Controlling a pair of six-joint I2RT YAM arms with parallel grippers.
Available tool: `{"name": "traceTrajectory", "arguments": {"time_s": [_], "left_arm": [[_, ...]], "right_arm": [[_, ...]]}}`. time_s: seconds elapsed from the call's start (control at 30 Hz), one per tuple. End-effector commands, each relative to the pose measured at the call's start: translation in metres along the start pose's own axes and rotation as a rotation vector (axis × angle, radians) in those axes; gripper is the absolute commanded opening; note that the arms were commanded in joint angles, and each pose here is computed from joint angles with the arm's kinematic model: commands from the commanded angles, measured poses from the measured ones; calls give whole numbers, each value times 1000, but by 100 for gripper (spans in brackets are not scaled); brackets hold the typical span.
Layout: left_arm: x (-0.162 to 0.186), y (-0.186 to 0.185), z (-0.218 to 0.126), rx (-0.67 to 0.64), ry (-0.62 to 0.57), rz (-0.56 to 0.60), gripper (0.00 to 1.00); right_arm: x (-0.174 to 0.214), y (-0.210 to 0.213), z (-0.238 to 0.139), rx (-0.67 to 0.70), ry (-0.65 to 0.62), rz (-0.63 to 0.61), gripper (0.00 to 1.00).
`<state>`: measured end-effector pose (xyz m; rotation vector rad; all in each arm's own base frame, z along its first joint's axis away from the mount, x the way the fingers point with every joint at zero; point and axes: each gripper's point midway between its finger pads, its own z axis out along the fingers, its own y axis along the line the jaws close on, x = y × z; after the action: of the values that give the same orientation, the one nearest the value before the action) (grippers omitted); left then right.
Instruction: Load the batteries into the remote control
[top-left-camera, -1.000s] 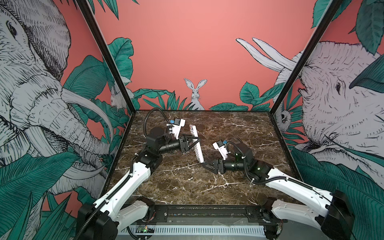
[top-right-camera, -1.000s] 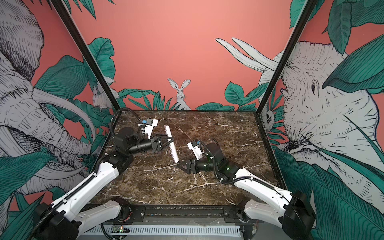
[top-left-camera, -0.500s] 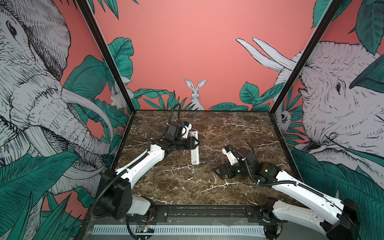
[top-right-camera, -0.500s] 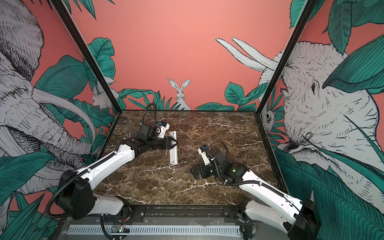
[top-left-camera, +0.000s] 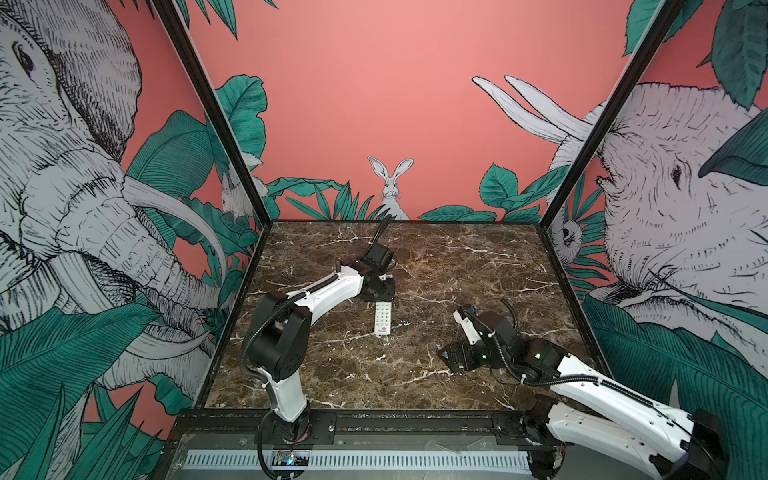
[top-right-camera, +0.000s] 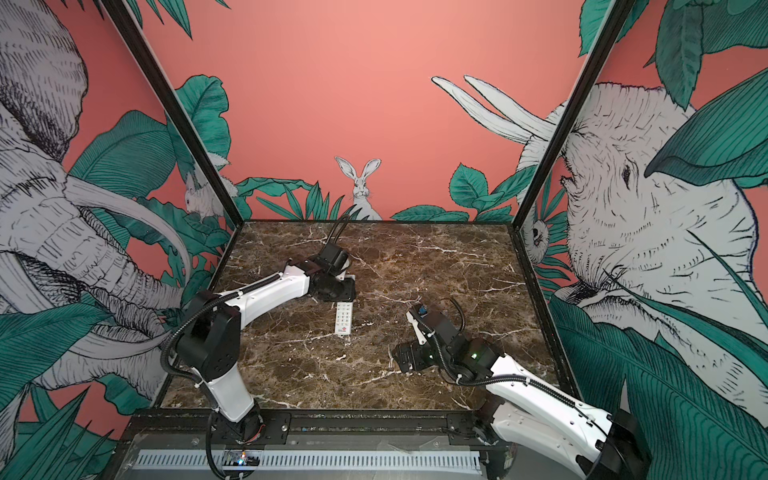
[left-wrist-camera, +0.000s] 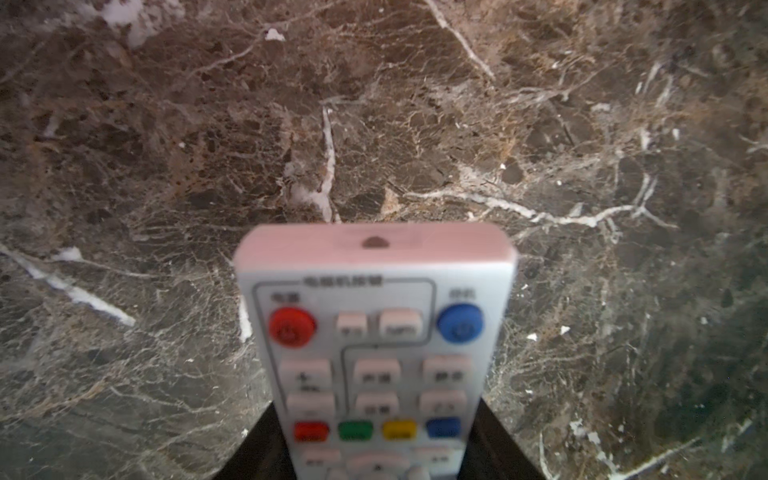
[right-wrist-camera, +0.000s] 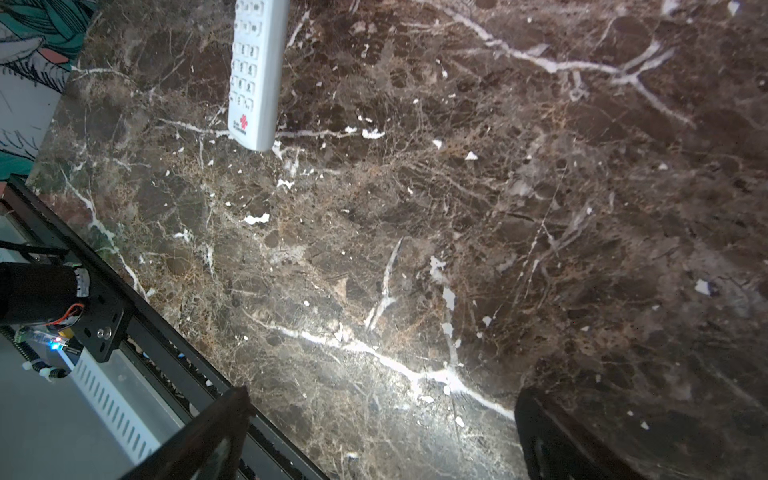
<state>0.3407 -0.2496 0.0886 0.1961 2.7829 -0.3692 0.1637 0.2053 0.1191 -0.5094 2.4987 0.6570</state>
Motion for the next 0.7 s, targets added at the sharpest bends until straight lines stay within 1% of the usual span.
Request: {"name": "traceTrajectory", "arguments": {"time_s": [0.0,0.4,0.53,0.67], "left_arm": [[-4,5,1,-67,-2,-41,0],[-7,23,35,-162,-56,-170,0],[-5,23,42,-160,-52,-174,0],[-1,21,49,-146,-27,-167,0]], "right_arm": [[-5,8,1,-32,-44,22,99],[5,22,8,-32,-9,-24,99],[6,26,9,-26,-1,-44,99],[2,30,8,-37,-18,-50,99]]}}
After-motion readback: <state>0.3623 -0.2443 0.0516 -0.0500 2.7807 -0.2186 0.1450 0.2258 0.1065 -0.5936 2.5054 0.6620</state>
